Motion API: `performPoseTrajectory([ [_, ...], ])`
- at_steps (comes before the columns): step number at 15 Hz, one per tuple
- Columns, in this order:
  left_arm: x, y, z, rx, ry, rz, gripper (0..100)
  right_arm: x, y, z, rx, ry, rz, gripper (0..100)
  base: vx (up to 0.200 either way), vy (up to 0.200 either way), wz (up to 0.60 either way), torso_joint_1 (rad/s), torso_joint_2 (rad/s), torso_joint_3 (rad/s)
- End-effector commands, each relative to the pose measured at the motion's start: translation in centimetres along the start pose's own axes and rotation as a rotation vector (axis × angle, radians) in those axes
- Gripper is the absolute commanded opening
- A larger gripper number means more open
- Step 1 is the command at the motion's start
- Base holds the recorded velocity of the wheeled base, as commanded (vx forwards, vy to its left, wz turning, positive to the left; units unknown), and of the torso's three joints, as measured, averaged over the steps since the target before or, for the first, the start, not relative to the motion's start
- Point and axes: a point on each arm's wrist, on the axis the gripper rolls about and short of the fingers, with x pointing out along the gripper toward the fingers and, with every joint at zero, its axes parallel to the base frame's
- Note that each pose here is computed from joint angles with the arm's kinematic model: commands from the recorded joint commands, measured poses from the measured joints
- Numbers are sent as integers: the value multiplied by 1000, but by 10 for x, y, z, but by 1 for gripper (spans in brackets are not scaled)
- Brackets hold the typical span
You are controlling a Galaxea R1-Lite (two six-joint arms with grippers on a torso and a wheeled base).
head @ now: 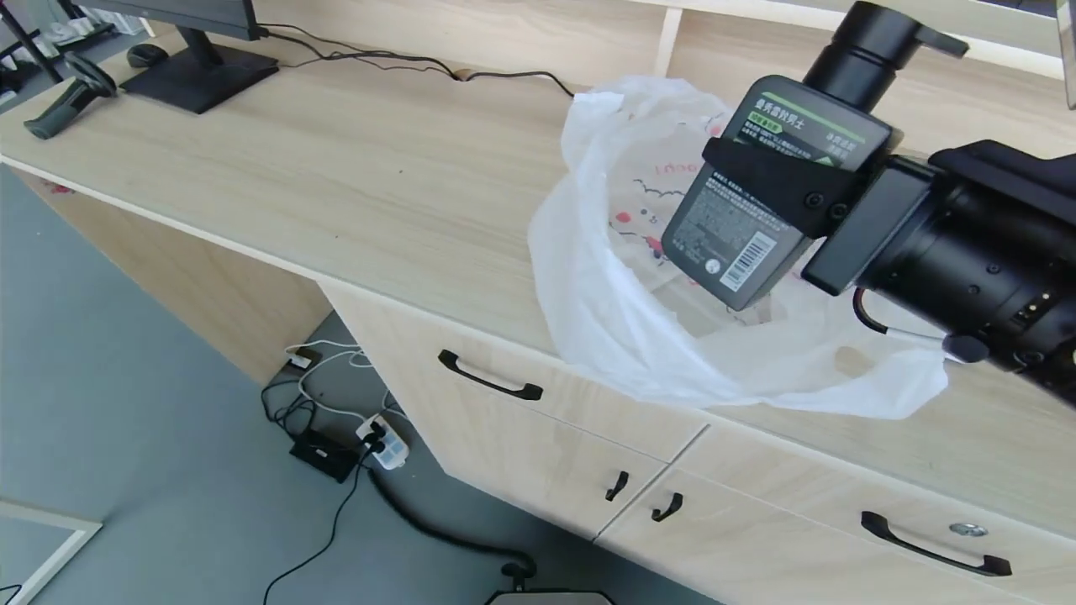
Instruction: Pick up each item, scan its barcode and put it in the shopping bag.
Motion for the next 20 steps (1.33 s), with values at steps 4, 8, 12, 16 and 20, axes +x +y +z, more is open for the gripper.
performPoseTrajectory([
  [4, 0, 0, 0, 0, 1, 0, 100, 42, -25, 10, 185, -79, -105, 0, 0, 0, 0, 0, 0, 0],
  [8, 0, 0, 0, 8, -2, 0, 100, 65, -53, 8, 157, -102, -190, 0, 0, 0, 0, 0, 0, 0],
  [12, 0, 0, 0, 7, -2, 0, 100, 48, -94, -30, 157, 23, -316, 0, 0, 0, 0, 0, 0, 0],
  [16, 0, 0, 0, 8, -2, 0, 100, 41, -94, -44, 183, 75, -335, 0, 0, 0, 0, 0, 0, 0],
  [20, 0, 0, 0, 8, -1, 0, 100, 40, -93, -48, 238, 110, -343, 0, 0, 0, 0, 0, 0, 0],
])
